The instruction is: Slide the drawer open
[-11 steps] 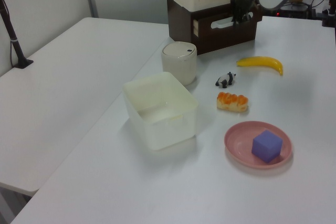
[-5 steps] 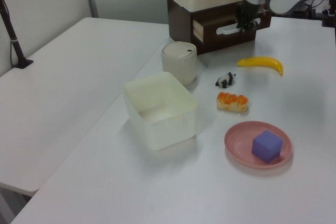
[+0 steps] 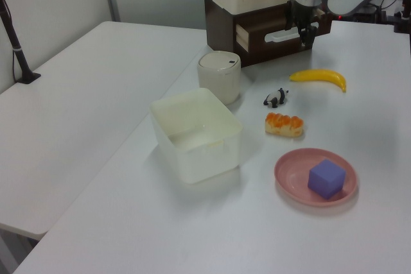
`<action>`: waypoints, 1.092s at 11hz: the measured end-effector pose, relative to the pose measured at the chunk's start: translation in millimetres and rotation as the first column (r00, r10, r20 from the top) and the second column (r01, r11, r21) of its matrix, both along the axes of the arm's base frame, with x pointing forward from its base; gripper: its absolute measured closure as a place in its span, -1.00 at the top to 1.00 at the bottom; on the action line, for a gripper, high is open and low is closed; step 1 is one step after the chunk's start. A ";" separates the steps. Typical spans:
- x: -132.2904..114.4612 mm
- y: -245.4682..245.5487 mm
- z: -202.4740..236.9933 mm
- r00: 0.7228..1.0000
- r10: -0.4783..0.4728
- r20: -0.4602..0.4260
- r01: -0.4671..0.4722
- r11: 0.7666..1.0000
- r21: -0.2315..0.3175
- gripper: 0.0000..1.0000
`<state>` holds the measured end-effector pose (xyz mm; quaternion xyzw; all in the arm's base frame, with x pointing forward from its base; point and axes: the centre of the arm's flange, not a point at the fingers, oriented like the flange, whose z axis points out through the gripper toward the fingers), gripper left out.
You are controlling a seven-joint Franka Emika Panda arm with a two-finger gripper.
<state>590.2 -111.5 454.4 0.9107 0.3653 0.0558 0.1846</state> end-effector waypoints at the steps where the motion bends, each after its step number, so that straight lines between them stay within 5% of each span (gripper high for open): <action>1: 1.9 21.2 9.4 0.997 -0.069 -0.014 0.070 0.997 0.033 1.00; 4: 0.4 73.6 48.5 0.950 -0.296 -0.100 0.309 0.937 0.165 1.00; 8: -2.5 128.5 76.0 0.785 -0.610 -0.110 0.616 0.749 0.243 1.00; 12: -21.3 134.3 105.0 0.704 -0.688 -0.179 0.704 0.640 0.308 1.00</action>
